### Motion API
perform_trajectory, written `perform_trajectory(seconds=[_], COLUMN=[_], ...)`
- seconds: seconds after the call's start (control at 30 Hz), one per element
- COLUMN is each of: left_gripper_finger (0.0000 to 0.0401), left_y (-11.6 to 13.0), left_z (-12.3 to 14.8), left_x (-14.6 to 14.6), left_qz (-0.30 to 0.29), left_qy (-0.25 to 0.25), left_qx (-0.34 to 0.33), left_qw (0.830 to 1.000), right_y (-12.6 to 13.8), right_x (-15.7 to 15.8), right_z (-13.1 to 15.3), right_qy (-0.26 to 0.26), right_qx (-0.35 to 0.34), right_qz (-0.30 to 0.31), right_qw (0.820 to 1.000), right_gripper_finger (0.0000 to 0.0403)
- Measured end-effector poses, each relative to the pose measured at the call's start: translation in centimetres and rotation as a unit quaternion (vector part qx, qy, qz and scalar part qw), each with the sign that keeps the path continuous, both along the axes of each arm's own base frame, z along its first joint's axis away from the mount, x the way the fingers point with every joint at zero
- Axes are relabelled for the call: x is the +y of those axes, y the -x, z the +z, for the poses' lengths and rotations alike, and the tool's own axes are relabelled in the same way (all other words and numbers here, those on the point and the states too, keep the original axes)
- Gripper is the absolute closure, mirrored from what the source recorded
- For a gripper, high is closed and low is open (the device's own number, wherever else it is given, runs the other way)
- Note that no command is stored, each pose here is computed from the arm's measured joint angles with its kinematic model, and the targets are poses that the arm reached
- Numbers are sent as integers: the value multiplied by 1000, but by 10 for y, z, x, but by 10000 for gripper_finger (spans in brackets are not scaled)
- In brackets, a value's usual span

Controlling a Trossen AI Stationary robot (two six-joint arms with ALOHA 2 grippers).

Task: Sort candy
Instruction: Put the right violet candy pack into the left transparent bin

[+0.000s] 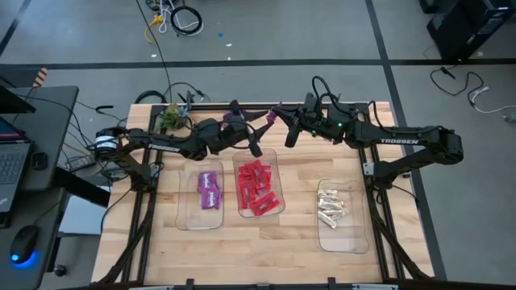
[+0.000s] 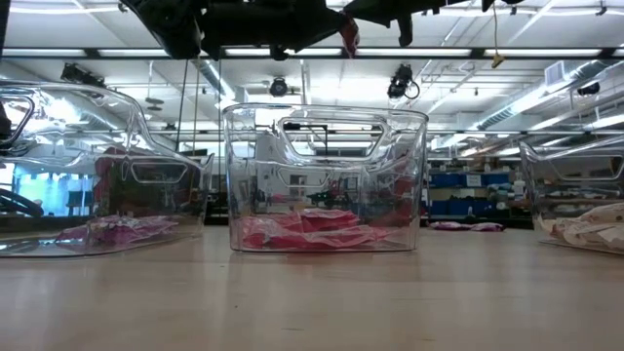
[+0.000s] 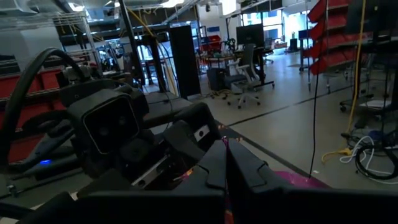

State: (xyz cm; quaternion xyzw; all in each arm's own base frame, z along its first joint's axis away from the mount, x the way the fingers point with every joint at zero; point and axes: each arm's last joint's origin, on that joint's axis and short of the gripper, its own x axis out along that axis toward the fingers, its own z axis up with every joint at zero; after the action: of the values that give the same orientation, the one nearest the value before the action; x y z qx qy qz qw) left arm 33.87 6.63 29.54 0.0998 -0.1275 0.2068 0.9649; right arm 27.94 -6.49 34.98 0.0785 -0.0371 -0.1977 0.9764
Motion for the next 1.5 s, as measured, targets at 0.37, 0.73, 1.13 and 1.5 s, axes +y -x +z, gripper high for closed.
perform_trajectory(seconds=[0.37,0.73,1.13,1.5], left_gripper_finger=[384,382,382,382], left_y=[0,23,112,155], left_z=[-1,16,24,-13], left_x=[0,-4,-41,-80], left_qz=[8,11,-40,-34], left_qy=[-21,-36,99,286], left_qx=[15,109,346,537], left_qw=[1000,993,932,793], right_y=[0,31,30,2], right_x=[-1,0,-1,-7], right_z=[-3,14,-6,-34], right_qy=[7,73,44,39], right_qx=[20,61,150,194], right_qz=[-15,-110,-109,-105], right_qw=[1000,989,982,975], right_gripper_finger=[395,267,193,196])
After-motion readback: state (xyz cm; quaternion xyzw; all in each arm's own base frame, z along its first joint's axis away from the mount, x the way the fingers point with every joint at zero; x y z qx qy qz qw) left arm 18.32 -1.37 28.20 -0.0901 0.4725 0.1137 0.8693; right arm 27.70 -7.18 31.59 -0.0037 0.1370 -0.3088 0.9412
